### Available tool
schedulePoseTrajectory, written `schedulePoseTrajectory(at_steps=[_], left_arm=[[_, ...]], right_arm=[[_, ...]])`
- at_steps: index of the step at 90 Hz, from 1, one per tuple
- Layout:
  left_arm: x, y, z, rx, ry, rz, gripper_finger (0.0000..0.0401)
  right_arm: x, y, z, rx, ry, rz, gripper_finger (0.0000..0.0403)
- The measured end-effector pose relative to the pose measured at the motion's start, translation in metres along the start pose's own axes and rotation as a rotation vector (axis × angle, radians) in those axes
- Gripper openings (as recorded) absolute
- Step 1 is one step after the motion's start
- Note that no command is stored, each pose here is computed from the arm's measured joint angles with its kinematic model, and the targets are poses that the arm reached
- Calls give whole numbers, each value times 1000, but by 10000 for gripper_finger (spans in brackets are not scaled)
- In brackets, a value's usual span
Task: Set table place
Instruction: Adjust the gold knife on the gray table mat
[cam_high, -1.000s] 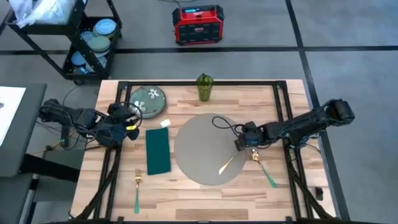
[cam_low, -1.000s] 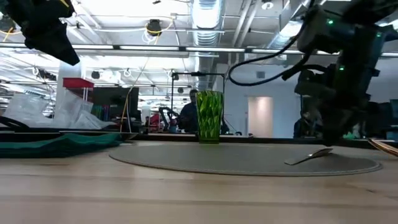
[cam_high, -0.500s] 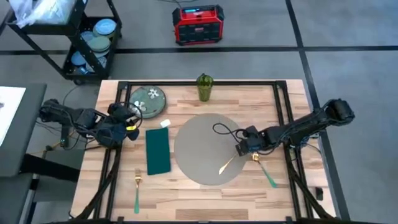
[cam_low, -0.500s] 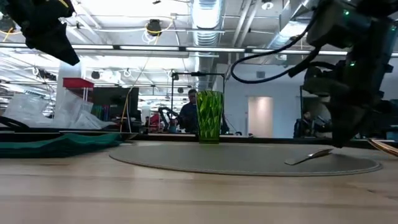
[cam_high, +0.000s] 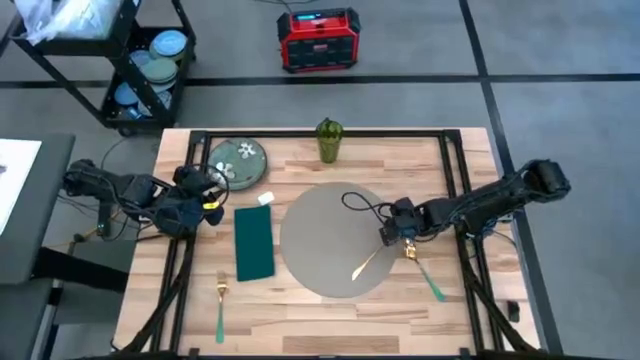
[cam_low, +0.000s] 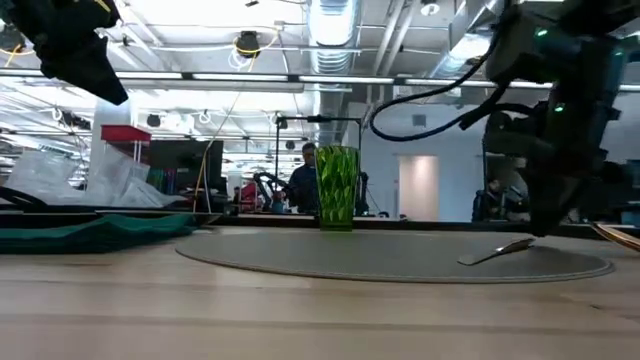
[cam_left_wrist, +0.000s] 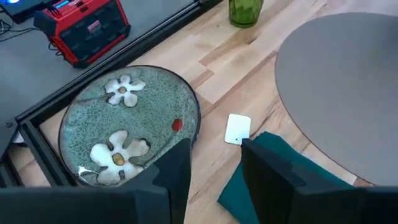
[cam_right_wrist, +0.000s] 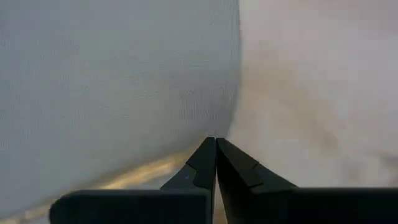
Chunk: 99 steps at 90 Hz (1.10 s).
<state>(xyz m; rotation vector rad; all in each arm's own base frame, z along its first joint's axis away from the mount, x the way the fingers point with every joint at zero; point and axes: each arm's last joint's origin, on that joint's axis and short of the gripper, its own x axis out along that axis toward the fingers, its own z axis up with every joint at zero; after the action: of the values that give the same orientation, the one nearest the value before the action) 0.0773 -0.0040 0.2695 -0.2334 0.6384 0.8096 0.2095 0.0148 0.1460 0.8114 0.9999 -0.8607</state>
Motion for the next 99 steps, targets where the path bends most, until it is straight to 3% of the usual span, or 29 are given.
schedulePoseTrajectory(at_steps=[23, 39, 61, 76, 99], left_arm=[[0, 0, 0, -13, -5, 3, 123], [0, 0, 0, -8, -5, 3, 123], [0, 0, 0, -8, -14, 11, 123], [0, 0, 0, -32, -17, 12, 123], [0, 0, 0, -28, -19, 14, 123]], right_arm=[[3, 4, 47, -55, -115, 134, 0], [-7, 18, 24, -230, -58, 192, 0], [8, 12, 3, -223, 18, 81, 0], [12, 19, -13, -241, 123, 117, 0], [-12, 31, -49, -301, 170, 136, 0]])
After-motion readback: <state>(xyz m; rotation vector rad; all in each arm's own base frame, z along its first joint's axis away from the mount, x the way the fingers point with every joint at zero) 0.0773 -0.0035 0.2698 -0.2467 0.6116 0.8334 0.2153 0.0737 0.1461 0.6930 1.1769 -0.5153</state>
